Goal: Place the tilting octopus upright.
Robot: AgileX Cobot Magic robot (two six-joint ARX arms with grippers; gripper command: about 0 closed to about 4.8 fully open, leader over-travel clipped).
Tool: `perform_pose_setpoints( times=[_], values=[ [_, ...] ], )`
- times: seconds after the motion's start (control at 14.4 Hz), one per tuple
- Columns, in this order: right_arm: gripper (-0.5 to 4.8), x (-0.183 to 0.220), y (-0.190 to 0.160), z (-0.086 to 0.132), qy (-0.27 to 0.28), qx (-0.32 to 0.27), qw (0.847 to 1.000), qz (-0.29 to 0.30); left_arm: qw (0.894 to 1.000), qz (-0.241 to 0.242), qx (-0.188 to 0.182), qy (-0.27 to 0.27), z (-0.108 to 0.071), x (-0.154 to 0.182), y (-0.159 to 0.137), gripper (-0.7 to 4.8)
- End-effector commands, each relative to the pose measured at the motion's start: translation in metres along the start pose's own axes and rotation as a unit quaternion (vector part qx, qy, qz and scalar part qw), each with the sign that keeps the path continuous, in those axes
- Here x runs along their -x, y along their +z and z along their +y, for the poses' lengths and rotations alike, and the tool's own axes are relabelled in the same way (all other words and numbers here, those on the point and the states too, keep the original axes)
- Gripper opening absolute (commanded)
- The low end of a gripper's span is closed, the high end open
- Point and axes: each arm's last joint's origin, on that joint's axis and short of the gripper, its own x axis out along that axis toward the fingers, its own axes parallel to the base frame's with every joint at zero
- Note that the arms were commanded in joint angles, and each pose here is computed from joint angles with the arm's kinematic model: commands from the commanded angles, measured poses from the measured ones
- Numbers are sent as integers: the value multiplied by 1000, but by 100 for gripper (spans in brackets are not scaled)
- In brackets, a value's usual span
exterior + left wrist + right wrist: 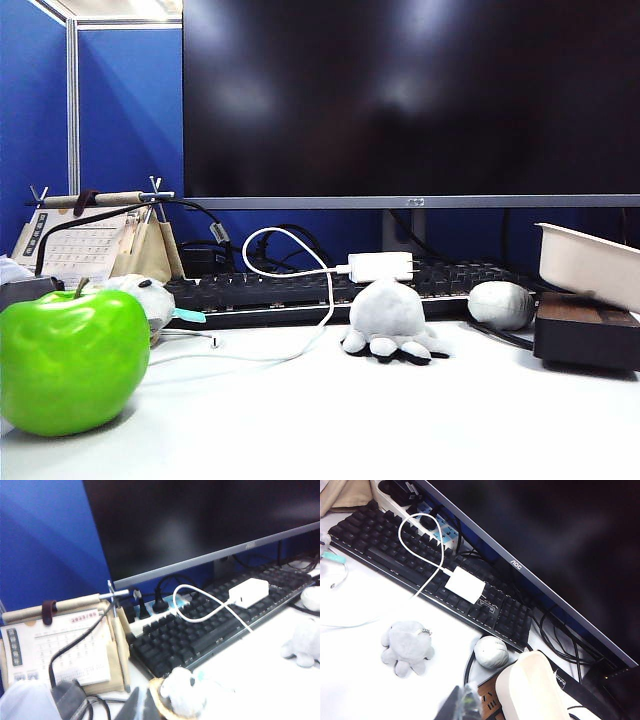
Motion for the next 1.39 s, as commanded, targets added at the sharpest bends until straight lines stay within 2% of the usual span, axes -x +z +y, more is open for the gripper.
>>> perform_pose_setpoints(
  times=[0.07, 0.63, 0.83, 1.39],
  values=[
    [-1, 1, 2, -1, -2, -10, 1000, -5, 998, -57, -24, 9, 1, 1, 7, -5],
    [-1, 1, 2, -1, -2, -10, 1000, -5, 998, -63, -27, 14, 1, 2, 7, -5],
    [-1, 1, 2, -1, -2, -10, 1000, -5, 994, -48, -22, 95, 5, 2, 7, -5],
    [-1, 1, 2, -1, -2, -10, 1000, -5, 994, -44, -16, 98, 5, 2, 6, -5]
  ],
)
